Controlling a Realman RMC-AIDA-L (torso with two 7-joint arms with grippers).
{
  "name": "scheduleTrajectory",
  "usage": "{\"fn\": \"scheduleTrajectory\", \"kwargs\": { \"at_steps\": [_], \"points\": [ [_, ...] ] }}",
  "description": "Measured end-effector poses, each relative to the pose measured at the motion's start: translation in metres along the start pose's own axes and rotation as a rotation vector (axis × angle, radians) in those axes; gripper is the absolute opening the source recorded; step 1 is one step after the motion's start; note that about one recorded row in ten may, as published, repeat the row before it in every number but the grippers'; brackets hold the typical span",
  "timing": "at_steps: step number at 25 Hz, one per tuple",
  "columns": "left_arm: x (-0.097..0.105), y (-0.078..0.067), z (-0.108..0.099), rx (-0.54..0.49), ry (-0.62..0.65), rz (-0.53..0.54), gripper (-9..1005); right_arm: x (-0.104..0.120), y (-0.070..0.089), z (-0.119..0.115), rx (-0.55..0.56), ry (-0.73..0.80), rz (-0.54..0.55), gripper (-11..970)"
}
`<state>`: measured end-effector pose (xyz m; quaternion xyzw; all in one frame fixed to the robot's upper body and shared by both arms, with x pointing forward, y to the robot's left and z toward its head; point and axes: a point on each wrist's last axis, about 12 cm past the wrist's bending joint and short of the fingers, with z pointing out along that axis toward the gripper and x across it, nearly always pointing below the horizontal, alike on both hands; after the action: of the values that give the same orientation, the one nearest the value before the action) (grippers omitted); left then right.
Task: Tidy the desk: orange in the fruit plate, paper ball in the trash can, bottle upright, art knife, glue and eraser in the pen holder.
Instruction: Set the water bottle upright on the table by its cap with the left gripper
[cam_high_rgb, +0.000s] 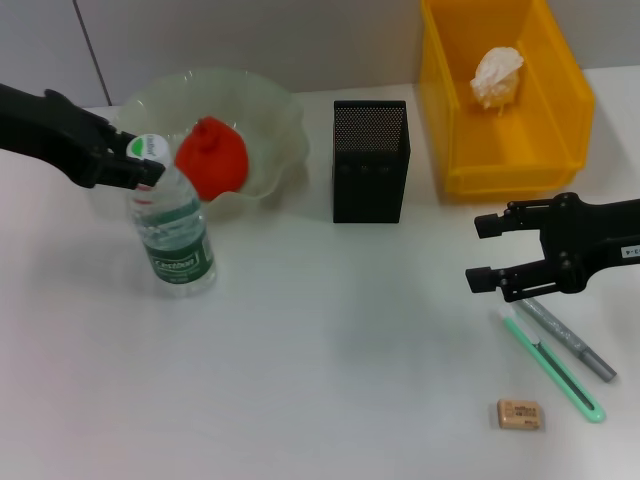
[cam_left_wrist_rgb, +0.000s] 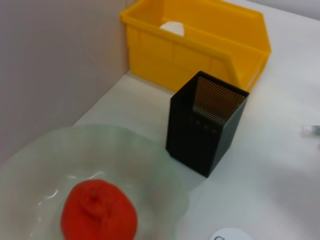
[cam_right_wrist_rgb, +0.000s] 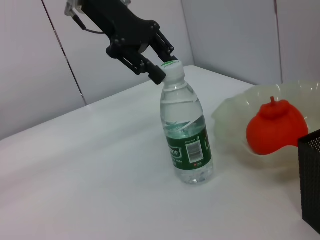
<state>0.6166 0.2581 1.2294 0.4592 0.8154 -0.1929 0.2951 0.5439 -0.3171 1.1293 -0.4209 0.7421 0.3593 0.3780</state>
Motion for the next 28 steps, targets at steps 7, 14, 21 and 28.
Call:
{"fn": "scheduleTrajectory", "kwargs": {
  "at_steps": [7, 14, 21, 28],
  "points": [
    [0.006, 0.006, -0.006, -0.034, -0.008, -0.035, 420, -0.002, 0.000, 0.000, -0.004, -0.011, -0.009, 820],
    [0.008, 0.009, -0.008, -0.051, -0.018, -0.044, 420, -0.001, 0.001, 0.002, -0.007, -0.012, -0.011, 820],
    [0.011, 0.011, -0.009, -0.069, -0.010, -0.049, 419, -0.001, 0.001, 0.003, -0.010, -0.014, -0.011, 820],
    [0.013, 0.012, -0.010, -0.078, -0.011, -0.051, 419, -0.001, 0.002, 0.003, -0.011, -0.014, -0.010, 820]
  ]
}}
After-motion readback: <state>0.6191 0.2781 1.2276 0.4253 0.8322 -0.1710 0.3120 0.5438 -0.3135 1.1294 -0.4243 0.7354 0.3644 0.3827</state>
